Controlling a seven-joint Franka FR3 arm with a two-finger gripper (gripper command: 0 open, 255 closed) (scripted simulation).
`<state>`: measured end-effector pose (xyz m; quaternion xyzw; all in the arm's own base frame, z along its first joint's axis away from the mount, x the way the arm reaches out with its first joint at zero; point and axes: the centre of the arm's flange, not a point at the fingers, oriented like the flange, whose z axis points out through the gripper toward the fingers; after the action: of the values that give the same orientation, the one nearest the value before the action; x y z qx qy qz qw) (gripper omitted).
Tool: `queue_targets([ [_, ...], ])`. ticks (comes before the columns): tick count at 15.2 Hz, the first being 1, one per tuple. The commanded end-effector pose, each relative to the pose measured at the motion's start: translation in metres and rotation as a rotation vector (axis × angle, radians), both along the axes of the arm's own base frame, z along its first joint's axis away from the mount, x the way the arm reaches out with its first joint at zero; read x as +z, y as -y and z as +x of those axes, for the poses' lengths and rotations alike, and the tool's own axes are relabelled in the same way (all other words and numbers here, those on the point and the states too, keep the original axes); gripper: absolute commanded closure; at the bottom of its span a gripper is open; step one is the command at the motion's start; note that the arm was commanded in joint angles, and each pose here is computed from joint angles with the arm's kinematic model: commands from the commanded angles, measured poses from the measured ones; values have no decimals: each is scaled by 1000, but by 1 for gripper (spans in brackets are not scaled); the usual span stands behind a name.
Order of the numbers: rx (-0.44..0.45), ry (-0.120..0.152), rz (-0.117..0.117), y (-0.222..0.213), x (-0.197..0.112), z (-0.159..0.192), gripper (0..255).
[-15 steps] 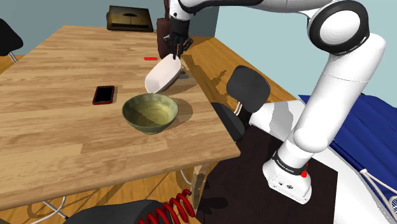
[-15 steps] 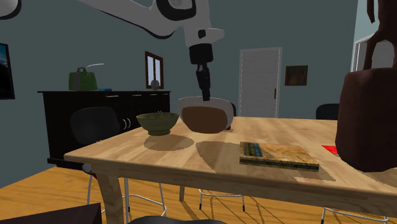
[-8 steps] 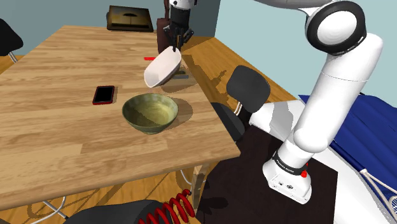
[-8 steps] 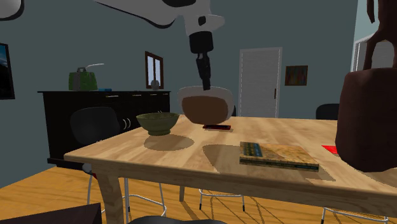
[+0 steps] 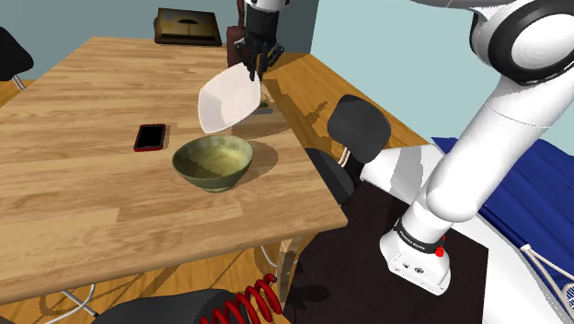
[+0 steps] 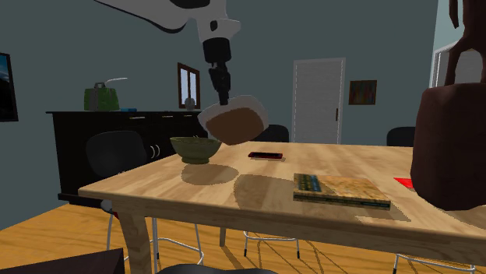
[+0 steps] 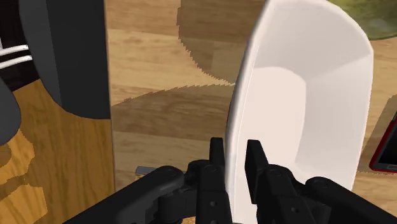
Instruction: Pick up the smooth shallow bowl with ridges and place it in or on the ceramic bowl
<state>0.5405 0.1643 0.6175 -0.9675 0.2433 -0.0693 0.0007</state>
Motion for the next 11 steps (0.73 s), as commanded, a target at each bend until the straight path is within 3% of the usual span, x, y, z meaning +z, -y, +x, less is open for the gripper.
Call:
queue_targets([
  [1,2,-3,0,-18,1,-21,255],
  [11,2,-3,0,-109,15,-122,255],
])
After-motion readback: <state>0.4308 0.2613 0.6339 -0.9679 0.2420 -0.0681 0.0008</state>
